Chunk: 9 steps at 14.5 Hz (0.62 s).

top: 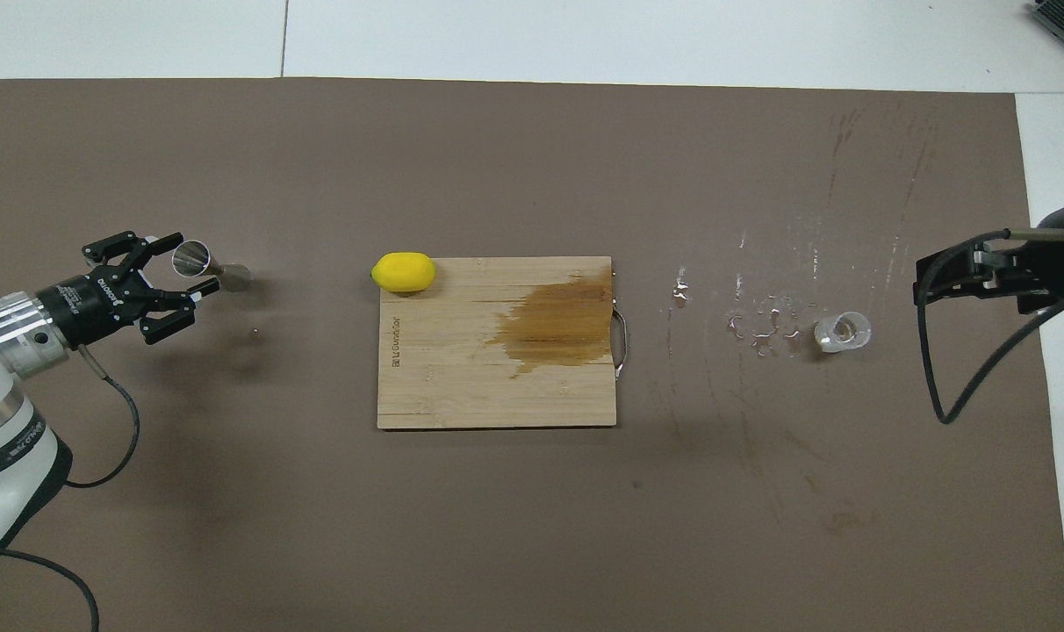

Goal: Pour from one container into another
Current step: 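Open the left gripper and reach toward the small metal cup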

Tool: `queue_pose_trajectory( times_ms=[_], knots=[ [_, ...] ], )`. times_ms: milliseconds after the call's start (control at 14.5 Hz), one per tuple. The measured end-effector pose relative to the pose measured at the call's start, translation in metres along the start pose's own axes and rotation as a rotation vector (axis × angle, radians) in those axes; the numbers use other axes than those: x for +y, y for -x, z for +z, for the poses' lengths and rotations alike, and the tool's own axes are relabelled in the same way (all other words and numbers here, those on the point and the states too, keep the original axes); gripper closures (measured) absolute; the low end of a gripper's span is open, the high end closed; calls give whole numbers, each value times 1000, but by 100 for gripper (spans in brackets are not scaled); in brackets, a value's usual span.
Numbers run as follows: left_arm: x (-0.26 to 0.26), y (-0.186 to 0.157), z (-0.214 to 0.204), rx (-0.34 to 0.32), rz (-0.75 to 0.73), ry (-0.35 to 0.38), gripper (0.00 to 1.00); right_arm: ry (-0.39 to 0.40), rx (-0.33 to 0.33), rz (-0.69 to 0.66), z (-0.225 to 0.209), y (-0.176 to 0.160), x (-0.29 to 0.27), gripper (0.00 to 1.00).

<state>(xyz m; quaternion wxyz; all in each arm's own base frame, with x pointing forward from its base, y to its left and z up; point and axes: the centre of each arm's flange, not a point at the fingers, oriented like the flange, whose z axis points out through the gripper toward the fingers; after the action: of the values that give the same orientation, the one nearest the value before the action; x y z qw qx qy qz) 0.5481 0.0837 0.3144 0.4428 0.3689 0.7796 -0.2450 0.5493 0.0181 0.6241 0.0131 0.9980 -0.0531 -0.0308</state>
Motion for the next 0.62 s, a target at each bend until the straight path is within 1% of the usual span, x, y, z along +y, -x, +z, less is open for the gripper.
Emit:
queue_pose_trajectory(
  times_ms=[69,206,275,413,619],
  knots=[
    [0,-1,0,1,-1,1,20,0,0,0,0,0,0,0],
    [-1,-3,0,3,-5,1,33,0,0,0,0,0,0,0],
    [-1,-4,-1,4,-6,1,34,0,0,0,0,0,0,0],
    [-1,-4,-1,4,-7,2,50,0,0,0,0,0,0,0],
    [-1,-4,0,4,-6,0,50,0,0,0,0,0,0,0]
  ],
)
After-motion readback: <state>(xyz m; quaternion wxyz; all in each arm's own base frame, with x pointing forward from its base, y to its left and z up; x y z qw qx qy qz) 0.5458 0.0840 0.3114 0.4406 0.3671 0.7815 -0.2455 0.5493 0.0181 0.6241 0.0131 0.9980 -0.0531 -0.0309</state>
